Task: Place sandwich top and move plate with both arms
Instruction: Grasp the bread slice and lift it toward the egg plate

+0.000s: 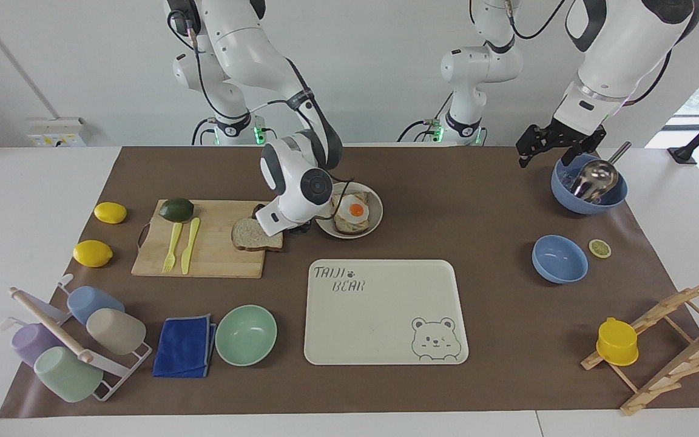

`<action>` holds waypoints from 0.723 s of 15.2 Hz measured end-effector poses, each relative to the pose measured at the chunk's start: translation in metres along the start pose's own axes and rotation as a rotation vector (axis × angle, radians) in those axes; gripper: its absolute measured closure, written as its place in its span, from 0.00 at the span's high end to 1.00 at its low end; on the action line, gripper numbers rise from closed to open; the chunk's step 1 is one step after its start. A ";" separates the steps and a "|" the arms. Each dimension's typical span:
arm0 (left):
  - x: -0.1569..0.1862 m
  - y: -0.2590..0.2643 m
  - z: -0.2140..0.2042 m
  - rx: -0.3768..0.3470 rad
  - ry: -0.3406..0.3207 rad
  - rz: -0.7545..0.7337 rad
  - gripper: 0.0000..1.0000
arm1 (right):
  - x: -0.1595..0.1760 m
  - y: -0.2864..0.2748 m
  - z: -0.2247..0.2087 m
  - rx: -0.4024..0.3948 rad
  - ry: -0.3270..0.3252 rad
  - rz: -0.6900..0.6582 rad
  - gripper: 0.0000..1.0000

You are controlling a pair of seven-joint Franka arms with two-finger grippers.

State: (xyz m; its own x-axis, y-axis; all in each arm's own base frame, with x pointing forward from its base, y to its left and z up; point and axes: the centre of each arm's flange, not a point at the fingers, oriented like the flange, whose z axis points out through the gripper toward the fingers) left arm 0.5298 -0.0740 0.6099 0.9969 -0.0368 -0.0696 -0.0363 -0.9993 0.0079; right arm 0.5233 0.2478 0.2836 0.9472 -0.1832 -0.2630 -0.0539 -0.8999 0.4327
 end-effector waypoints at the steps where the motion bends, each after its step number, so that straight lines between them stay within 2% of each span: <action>1: 0.000 0.000 0.000 0.000 0.000 0.000 1.00 | -0.001 0.000 0.002 -0.014 0.007 -0.010 0.94; 4: 0.000 0.000 0.000 0.000 0.000 0.000 1.00 | -0.005 0.001 0.005 -0.049 0.024 -0.039 0.86; 5: 0.000 0.000 0.000 0.000 0.000 0.000 1.00 | -0.006 0.001 0.006 -0.060 0.030 -0.046 0.78; 9: 0.000 0.000 0.000 0.000 0.000 0.000 1.00 | -0.012 -0.002 0.009 -0.074 0.031 -0.061 0.76; 10: 0.000 0.000 0.000 0.000 0.000 0.000 1.00 | -0.013 -0.002 0.009 -0.075 0.032 -0.064 0.71; 11: 0.000 0.000 0.000 0.000 0.000 0.000 1.00 | -0.014 -0.003 0.008 -0.075 0.033 -0.072 0.60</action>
State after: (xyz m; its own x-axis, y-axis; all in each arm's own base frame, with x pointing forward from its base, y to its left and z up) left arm 0.5298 -0.0740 0.6099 0.9969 -0.0368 -0.0696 -0.0363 -0.9993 0.0079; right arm 0.5078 0.2498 0.2792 0.9578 -0.1051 -0.2674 0.0370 -0.8780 0.4773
